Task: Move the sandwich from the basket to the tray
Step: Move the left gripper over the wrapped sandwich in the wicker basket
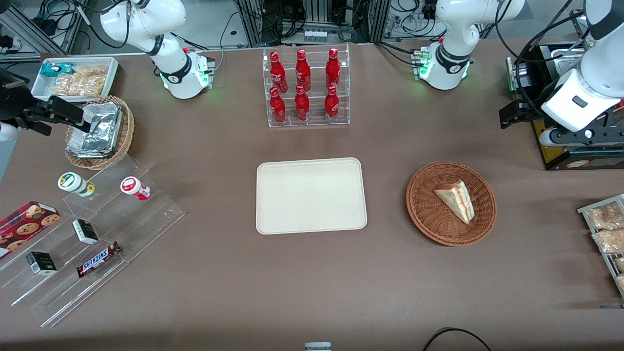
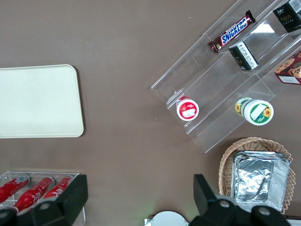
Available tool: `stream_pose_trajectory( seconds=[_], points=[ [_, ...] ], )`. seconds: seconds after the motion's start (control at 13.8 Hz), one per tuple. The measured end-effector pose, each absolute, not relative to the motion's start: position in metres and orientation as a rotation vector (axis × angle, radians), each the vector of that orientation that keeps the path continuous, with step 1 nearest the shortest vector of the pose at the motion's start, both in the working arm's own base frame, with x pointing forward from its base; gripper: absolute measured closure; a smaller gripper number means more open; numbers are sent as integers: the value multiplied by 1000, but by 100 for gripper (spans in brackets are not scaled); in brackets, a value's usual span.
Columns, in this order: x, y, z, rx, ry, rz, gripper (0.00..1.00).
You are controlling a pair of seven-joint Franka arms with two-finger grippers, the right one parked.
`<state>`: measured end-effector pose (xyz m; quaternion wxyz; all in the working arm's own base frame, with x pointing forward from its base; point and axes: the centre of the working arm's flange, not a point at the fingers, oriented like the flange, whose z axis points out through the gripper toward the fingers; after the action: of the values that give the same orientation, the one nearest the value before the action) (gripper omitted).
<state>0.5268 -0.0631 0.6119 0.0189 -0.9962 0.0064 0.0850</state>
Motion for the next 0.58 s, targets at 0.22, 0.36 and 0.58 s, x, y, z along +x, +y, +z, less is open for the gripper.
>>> stream_pose_trajectory(
  seconds=[0.22,0.36,0.58],
  points=[
    [532,-63,606,-3096,25,251,0],
    [535,-63,588,-3093,27,280,0],
    [541,-61,528,-3088,23,323,0]
  ],
)
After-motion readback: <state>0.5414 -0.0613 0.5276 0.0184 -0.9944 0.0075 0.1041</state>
